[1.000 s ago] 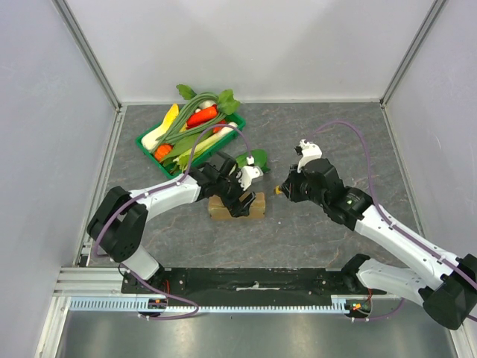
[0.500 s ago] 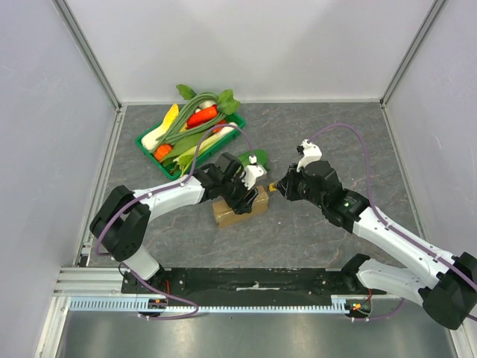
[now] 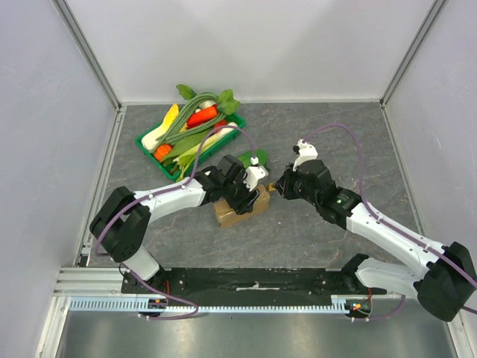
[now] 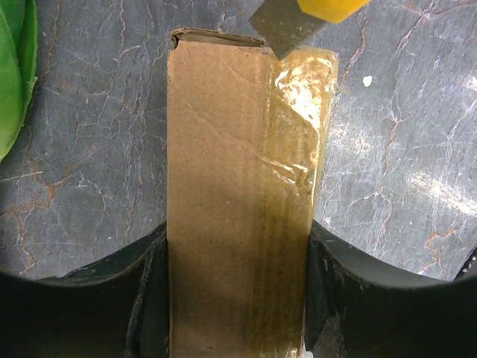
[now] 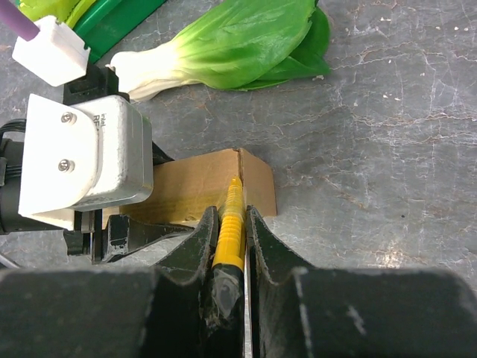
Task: Unpack the express box
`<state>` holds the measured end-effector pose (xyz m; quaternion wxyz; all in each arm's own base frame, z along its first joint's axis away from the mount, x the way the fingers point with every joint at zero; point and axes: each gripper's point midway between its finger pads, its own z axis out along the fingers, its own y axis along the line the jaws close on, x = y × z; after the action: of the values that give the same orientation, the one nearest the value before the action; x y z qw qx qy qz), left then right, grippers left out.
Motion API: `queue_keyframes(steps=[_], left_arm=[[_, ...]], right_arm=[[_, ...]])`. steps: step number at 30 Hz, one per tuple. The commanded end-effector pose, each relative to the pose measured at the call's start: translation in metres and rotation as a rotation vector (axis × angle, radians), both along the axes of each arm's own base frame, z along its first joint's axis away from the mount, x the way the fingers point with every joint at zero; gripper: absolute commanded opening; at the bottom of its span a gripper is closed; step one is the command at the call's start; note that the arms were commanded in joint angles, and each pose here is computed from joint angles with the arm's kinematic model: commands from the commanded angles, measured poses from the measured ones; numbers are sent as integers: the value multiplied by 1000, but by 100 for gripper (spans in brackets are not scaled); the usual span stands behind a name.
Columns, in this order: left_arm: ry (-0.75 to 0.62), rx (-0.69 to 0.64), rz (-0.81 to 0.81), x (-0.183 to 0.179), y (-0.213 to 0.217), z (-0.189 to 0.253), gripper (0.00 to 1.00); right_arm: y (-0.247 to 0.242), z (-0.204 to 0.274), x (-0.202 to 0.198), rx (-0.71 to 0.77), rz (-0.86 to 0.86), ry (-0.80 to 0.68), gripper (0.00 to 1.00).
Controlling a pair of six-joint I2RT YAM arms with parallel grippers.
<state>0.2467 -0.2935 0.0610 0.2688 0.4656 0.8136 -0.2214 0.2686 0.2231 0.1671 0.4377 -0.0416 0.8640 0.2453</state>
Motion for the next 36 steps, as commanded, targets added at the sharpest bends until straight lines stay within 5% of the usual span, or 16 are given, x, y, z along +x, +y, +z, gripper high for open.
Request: queue_keyframes(steps=[1, 20, 36], left_arm=[[50, 114, 29, -14, 24, -31, 53], [53, 135, 24, -19, 31, -38, 53], [117, 192, 129, -9, 46, -49, 43]], right_arm=[[-1, 7, 12, -1, -30, -46, 0], [3, -16, 14, -17, -4, -37, 0], [-7, -77, -43, -136, 244, 84, 0]])
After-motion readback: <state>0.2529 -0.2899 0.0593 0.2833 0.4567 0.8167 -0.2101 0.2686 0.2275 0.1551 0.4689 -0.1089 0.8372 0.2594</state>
